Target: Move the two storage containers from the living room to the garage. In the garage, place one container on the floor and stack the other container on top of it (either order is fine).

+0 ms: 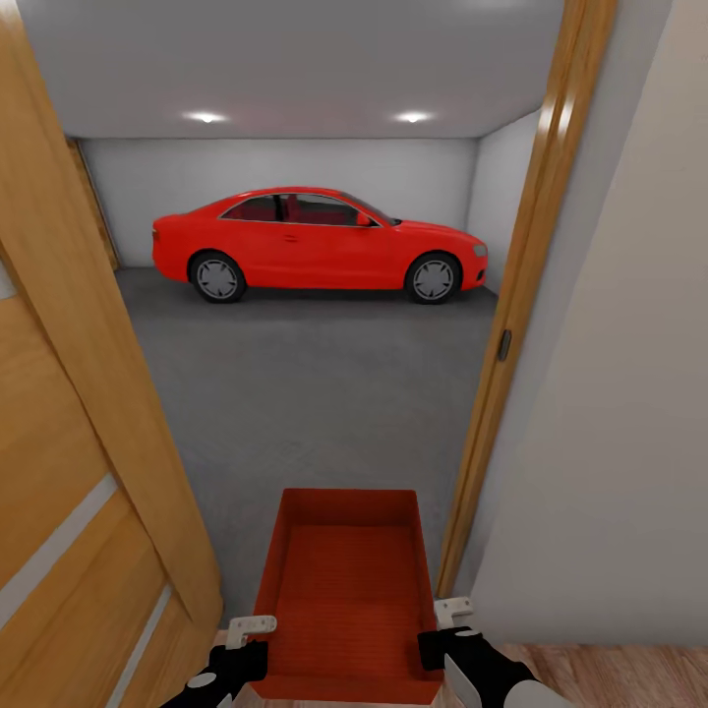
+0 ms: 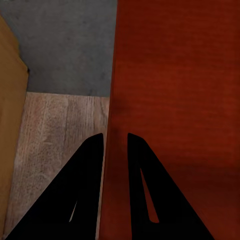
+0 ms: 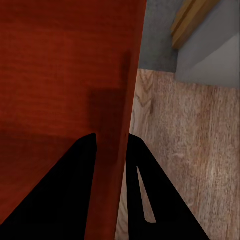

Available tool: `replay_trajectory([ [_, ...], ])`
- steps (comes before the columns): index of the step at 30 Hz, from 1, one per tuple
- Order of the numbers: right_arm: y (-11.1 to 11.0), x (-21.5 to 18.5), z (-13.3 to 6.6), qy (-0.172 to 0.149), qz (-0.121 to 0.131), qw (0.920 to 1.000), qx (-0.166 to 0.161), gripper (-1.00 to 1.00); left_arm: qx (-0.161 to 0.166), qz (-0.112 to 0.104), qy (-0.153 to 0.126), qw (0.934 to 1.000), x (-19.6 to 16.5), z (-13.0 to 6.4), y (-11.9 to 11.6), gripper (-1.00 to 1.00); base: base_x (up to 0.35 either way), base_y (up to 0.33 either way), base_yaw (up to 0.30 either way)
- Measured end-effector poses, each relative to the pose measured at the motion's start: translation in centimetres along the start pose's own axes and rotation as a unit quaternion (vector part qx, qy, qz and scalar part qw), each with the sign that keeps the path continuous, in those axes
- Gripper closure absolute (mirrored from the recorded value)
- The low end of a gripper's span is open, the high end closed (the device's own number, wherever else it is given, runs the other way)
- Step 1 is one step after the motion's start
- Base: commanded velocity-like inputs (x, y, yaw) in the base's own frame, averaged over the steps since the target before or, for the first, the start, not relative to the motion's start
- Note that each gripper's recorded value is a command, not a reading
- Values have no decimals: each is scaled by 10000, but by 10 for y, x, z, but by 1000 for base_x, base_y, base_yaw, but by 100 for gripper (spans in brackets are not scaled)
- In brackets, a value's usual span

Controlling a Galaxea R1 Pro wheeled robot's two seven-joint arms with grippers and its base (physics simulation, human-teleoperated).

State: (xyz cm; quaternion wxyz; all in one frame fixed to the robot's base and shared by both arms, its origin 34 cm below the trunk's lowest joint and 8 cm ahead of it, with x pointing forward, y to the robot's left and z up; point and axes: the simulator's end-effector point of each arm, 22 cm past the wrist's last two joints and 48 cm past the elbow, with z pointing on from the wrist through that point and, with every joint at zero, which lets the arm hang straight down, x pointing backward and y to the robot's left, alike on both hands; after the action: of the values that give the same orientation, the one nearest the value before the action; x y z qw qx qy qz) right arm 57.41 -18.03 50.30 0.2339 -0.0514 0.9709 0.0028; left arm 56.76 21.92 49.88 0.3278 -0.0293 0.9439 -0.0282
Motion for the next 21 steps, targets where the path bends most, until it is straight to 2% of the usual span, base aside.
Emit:
replay_trajectory([
  [21, 0, 0, 0, 0, 0, 10000, 0, 100, 0, 0, 0, 10000, 0, 0, 0, 100, 0, 0, -49],
])
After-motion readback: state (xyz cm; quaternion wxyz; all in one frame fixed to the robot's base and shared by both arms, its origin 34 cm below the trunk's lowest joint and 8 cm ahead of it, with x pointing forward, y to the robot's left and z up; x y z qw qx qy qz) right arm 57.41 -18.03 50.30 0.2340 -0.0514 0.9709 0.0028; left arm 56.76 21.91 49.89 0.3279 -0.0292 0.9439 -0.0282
